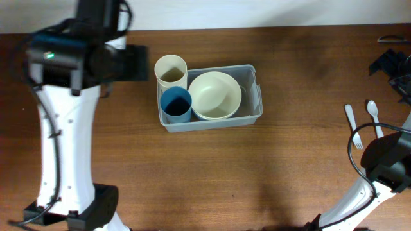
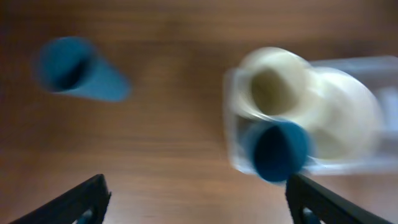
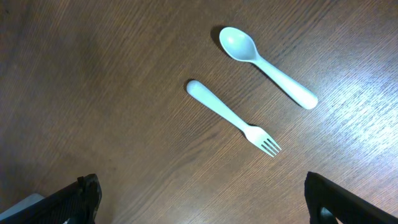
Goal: Pack container
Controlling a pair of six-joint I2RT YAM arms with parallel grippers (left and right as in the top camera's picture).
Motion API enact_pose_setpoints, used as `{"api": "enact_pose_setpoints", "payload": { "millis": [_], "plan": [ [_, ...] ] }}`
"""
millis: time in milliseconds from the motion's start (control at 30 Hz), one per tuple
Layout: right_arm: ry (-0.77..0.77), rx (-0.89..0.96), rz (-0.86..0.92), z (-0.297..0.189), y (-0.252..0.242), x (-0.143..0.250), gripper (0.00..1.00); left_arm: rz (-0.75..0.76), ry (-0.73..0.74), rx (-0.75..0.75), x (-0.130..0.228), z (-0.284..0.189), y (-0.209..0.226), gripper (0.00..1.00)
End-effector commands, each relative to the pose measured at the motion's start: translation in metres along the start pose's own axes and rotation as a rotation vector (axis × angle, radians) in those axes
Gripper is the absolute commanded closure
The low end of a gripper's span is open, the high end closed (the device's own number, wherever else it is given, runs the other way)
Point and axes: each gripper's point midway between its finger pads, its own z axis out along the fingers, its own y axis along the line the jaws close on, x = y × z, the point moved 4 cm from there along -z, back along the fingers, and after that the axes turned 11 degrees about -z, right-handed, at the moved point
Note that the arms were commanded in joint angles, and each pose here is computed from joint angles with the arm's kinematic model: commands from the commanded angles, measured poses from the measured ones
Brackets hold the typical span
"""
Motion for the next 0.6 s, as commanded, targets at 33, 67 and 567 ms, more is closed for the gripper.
{"api": "enact_pose_setpoints", "payload": {
  "millis": [33, 67, 567],
  "plan": [
    [0.003, 0.005, 0.007, 0.001, 0.000, 0.001, 0.01, -0.199, -0.062, -0.260, -0.022, 0.018, 0.060, 0.00],
    [0.003, 0.005, 0.007, 0.001, 0.000, 0.001, 0.01, -0.221, -0.066, -0.263, -0.027, 0.023, 0.066, 0.00],
    [0.003, 0.005, 0.007, 0.001, 0.000, 0.001, 0.01, -0.644, -0.038, -0.232, -0.064, 0.105, 0.154, 0.00]
  ]
}}
